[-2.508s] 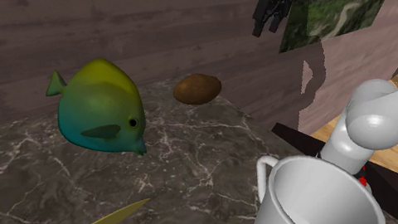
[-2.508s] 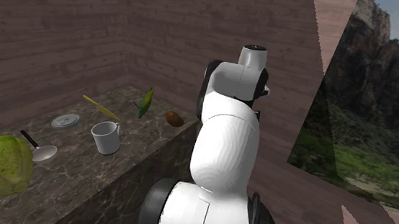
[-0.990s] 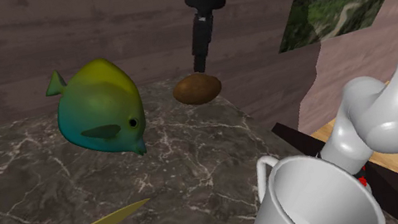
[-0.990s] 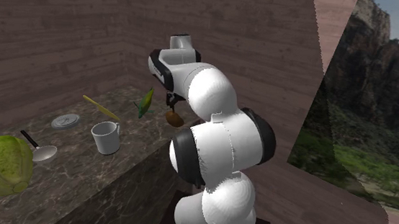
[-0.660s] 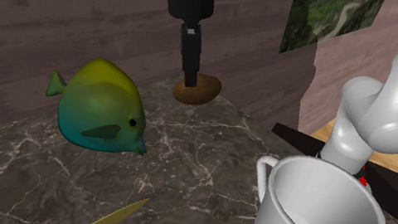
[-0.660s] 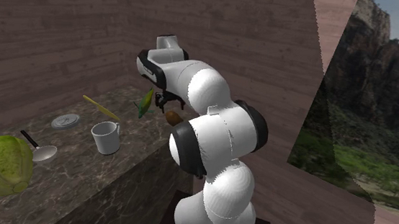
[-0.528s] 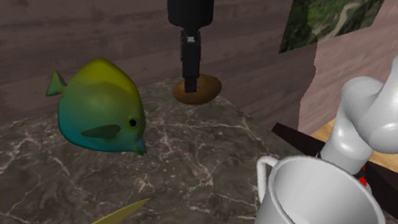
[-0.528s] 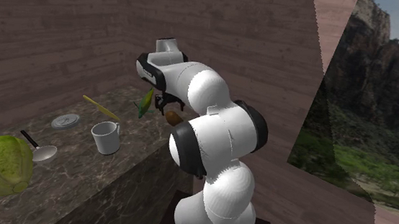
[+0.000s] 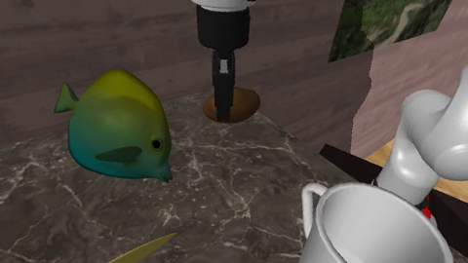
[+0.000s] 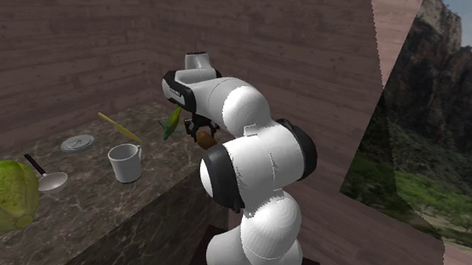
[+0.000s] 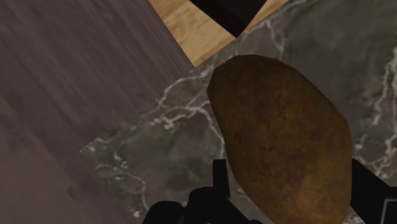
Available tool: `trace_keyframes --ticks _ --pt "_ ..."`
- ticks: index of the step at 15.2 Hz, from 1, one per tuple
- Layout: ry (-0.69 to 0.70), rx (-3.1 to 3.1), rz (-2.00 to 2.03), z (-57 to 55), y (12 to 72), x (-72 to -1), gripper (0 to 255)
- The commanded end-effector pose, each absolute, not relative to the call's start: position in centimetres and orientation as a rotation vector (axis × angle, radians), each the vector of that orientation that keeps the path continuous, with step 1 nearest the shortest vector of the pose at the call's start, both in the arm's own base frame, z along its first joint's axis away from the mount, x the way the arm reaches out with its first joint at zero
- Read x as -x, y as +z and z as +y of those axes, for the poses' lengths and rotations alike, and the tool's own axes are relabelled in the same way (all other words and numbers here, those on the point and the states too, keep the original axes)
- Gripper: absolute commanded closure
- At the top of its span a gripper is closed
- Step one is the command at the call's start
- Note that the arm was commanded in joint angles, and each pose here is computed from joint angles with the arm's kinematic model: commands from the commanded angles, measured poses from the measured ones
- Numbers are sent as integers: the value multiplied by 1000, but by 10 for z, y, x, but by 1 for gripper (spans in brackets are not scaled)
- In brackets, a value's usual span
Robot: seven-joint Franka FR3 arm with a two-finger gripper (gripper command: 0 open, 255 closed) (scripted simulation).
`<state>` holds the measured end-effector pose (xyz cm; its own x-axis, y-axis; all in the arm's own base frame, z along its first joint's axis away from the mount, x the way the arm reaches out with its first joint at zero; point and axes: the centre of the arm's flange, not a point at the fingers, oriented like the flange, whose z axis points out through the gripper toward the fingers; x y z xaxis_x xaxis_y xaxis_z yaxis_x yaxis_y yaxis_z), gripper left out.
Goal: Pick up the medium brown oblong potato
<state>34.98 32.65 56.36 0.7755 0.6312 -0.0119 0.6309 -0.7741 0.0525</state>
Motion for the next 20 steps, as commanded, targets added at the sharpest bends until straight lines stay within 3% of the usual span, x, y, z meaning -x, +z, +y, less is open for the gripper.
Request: trace_keyframes --ticks 1,7,20 --pt "7 -2909 1035 326 562 -350 255" --pt "7 -2909 1035 327 562 -349 255" --pt "7 -2909 1035 327 631 -349 255"
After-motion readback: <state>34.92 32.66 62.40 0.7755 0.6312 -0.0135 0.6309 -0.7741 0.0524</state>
